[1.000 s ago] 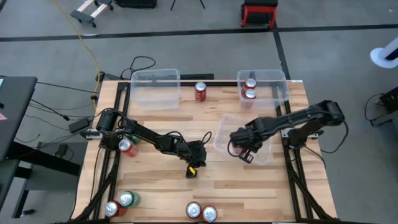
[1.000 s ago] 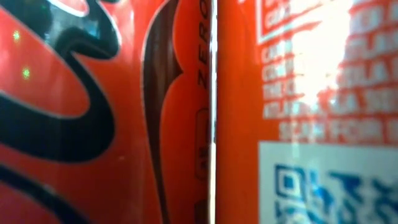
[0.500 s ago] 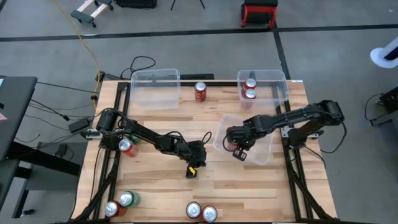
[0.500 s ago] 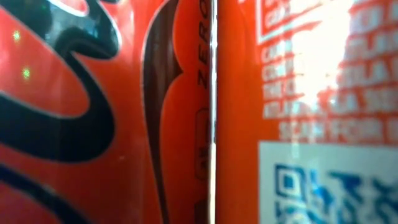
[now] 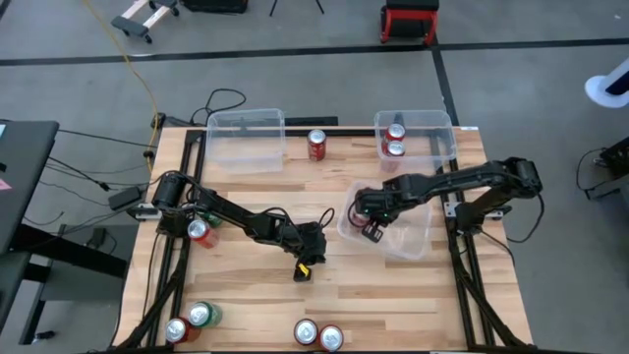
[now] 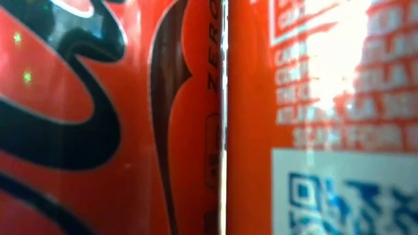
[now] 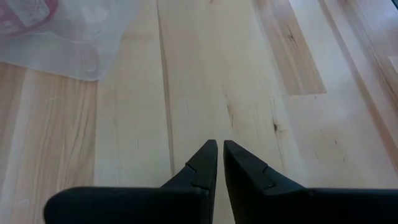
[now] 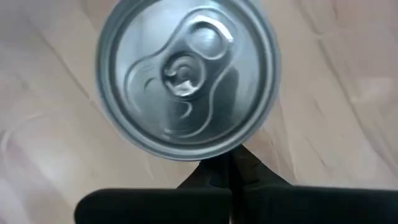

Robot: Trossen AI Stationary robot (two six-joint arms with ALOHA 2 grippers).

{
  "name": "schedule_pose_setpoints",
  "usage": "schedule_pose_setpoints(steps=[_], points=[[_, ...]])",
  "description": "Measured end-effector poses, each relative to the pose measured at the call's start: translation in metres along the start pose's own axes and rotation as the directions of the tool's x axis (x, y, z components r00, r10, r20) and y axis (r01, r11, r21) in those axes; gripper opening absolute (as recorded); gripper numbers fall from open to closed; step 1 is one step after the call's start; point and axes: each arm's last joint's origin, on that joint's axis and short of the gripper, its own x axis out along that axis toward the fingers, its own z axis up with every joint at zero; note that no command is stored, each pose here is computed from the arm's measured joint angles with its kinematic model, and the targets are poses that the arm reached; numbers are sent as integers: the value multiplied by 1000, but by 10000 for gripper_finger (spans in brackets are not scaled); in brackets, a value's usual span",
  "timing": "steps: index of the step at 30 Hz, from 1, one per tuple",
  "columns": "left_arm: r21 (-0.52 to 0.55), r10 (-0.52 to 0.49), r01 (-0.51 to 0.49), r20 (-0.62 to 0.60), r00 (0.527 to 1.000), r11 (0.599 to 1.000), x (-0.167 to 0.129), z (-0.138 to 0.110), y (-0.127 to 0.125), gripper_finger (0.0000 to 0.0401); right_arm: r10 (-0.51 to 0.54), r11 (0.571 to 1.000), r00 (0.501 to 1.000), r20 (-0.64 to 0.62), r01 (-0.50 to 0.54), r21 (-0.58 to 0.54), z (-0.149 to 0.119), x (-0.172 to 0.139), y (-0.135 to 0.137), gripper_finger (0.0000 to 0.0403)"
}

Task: Sort soda cans
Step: Put the middle right red-white soda can into the bottom transparent bin, then move the bottom green soda can to the middle of the table

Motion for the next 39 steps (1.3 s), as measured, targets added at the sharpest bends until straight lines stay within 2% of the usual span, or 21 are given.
schedule_pose_setpoints(steps=[6, 9, 14, 21, 26, 31, 35, 39], points=[[0, 0, 0, -1, 1000, 1000, 0, 0, 0, 25, -14, 1000, 1000, -21, 14, 20, -4, -1, 0, 0], [16, 15, -15, 1, 1000, 1000, 0, 0, 0, 25, -68, 997, 998, 8, 68, 23, -9, -8, 1, 0], [27, 129, -129, 9, 992, 991, 0, 0, 3, 25, -144, 989, 970, 194, 135, 58, -23, -47, 3, 14], [36, 216, -215, -5, 976, 976, -6, 1, 6, 25, -43, 998, 896, 443, 19, 59, -62, -98, 9, 56], [43, 335, -336, 34, 942, 941, -33, 15, 0, 25, 8, 1000, 822, 570, -17, 10, -91, -115, 19, 79], [51, 436, -439, 58, 898, 897, -72, 28, -13, 25, 26, 1000, 731, 682, -9, -28, -116, -119, 36, 101], [8, 504, -504, 14, 864, 864, -105, 29, -20, 25, 14, 1000, 634, 773, 11, -28, -133, -115, 53, 114], [-71, 506, -509, -60, 860, 858, -134, 23, -26, 25, -16, 999, 515, 857, 48, -10, -145, -107, 68, 122]])
